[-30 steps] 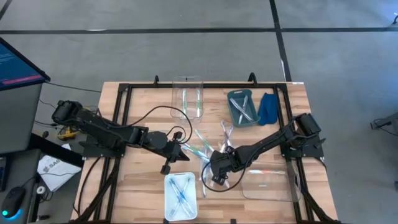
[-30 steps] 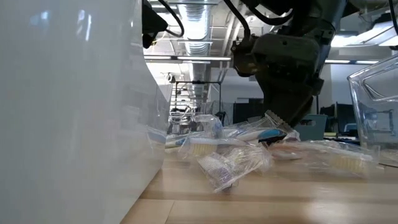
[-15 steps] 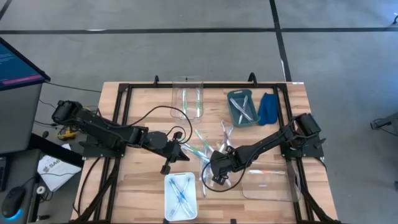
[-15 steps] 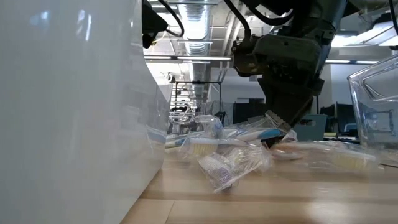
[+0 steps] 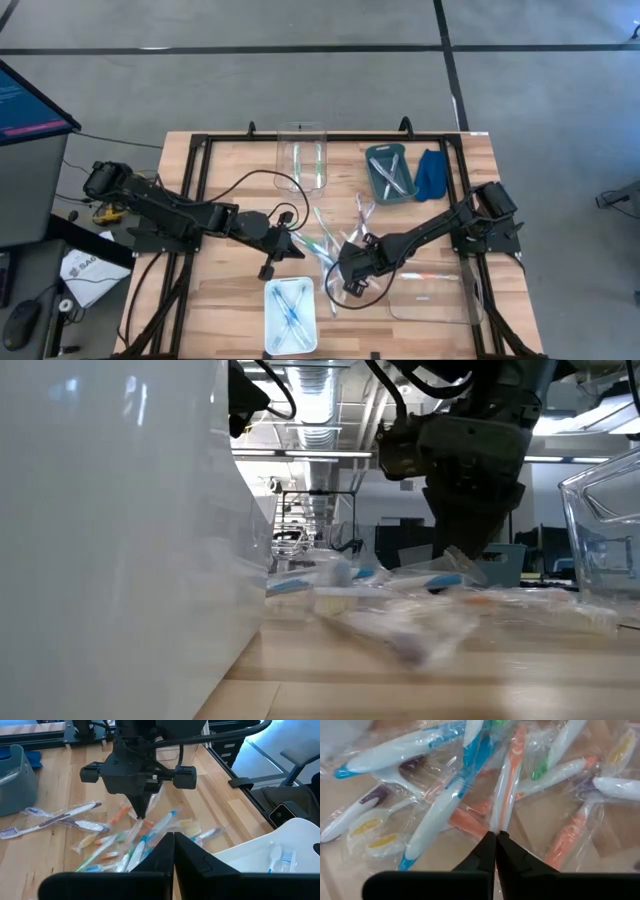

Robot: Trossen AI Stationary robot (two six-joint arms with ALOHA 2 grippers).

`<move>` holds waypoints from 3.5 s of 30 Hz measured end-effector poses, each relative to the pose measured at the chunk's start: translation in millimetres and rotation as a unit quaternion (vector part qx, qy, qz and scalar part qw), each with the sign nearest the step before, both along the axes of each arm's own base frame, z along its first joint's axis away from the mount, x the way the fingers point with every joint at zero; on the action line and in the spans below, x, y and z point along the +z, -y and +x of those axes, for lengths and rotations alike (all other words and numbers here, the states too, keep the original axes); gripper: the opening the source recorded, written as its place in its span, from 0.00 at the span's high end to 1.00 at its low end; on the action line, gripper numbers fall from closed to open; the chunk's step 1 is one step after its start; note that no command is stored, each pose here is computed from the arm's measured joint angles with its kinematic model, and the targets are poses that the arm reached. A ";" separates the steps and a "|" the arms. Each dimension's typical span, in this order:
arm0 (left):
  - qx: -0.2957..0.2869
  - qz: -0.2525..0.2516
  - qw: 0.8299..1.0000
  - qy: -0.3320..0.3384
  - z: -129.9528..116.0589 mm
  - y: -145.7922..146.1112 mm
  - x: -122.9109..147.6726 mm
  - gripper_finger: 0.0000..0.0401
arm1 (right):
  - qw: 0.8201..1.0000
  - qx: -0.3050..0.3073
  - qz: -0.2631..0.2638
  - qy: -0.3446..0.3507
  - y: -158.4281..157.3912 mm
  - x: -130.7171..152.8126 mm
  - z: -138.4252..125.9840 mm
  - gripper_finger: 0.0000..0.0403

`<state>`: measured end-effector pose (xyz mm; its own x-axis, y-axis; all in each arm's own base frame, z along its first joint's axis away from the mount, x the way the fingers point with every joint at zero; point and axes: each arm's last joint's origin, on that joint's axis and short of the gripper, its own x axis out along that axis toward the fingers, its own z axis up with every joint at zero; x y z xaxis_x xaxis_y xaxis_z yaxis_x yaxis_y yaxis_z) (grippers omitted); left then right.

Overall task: Pick & Place Toothbrushes
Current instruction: Put the orange toothbrush into the bottom transparent bin

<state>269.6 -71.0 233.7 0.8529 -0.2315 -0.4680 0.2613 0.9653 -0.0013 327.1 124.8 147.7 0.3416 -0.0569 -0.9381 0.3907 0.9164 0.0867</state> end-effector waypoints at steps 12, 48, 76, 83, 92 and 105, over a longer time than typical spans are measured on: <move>0.000 0.000 1.000 0.000 0.0 0.0 0.0 1.00 | 0.998 0.040 -0.028 -0.040 -3.5 19.7 2.0 1.00; -0.004 0.007 1.000 0.001 -0.1 0.1 -0.1 1.00 | 0.933 0.264 -0.228 -0.093 -57.3 173.5 -40.0 1.00; 0.004 0.005 1.000 0.020 1.7 0.1 3.1 1.00 | 0.926 0.294 -0.194 -0.133 -119.5 148.3 -129.1 1.00; 0.003 0.005 0.999 0.032 2.7 0.2 5.2 1.00 | 0.897 0.301 -0.194 -0.260 -111.8 97.2 -161.4 1.00; 0.013 0.017 0.999 0.039 4.6 -6.2 5.8 1.00 | 0.919 0.303 -0.151 -0.204 -97.0 79.8 -177.9 1.00; 0.012 0.027 0.999 0.042 5.1 -7.9 6.1 1.00 | 0.900 0.359 -0.130 -0.212 -87.2 46.8 -182.3 1.00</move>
